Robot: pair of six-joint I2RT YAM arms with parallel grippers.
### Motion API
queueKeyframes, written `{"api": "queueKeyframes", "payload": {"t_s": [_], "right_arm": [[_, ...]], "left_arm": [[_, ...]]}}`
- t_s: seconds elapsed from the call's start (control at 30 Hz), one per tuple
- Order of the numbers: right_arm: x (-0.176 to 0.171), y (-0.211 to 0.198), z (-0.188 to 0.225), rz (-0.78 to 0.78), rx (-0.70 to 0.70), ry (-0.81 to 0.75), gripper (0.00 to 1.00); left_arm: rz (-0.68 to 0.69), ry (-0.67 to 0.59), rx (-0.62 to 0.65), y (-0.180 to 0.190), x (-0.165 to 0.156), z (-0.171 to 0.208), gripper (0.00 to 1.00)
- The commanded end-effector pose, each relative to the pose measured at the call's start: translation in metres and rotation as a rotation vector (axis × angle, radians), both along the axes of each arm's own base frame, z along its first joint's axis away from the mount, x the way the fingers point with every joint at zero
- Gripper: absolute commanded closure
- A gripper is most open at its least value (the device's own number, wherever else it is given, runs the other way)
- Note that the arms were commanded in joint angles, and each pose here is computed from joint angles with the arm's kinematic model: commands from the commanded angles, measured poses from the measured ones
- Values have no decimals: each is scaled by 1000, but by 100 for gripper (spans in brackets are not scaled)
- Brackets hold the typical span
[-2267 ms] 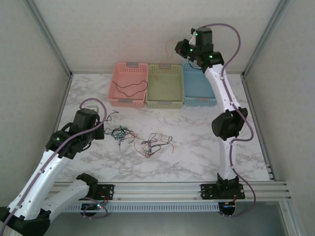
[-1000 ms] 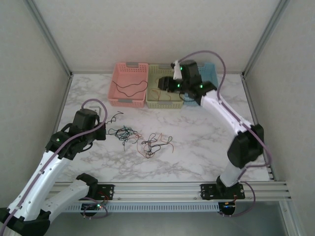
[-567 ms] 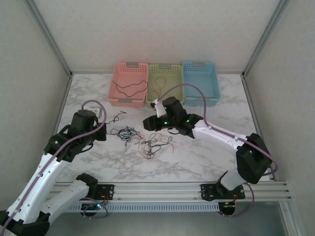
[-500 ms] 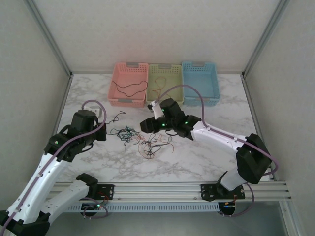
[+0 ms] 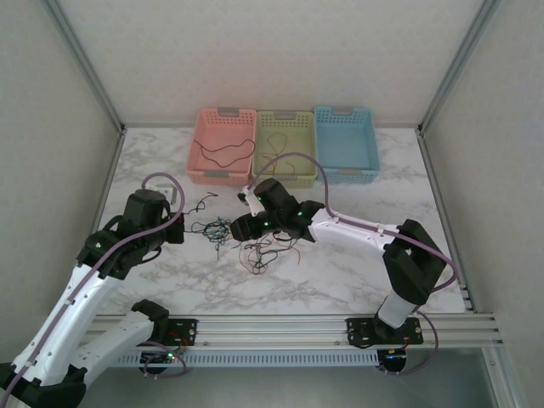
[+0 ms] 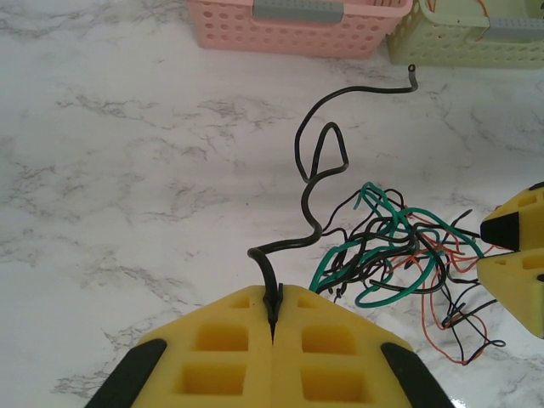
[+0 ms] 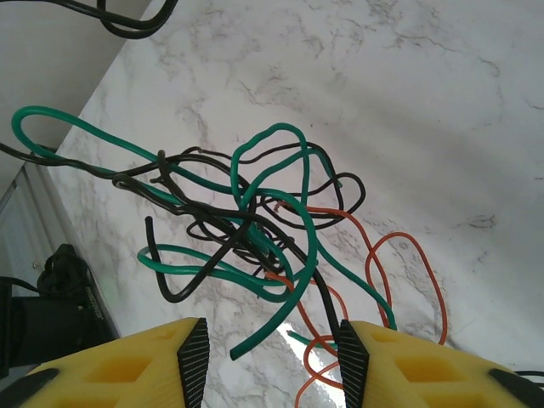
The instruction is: Untangle the cables
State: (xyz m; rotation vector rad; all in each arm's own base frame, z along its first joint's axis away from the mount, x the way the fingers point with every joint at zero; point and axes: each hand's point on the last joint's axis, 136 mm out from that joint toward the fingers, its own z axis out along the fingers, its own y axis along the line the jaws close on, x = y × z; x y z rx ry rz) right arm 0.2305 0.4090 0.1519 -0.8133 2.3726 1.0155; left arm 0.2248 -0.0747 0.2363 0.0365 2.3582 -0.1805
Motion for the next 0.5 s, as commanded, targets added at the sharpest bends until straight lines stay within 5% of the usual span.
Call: {"api": "queueKeyframes", "payload": {"t_s": [0.0, 0.23, 0.47], "right_arm": [[-1, 5, 1, 21, -22, -10, 54], [1, 6, -3, 30, -56, -8, 61], [0, 6, -7, 35, -83, -20, 56]], "left_arm": [[-11, -3, -9, -2, 3, -1, 100], [-11, 4, -5, -3, 4, -2, 100], [-20, 11, -9, -5, 4, -4, 100]]}}
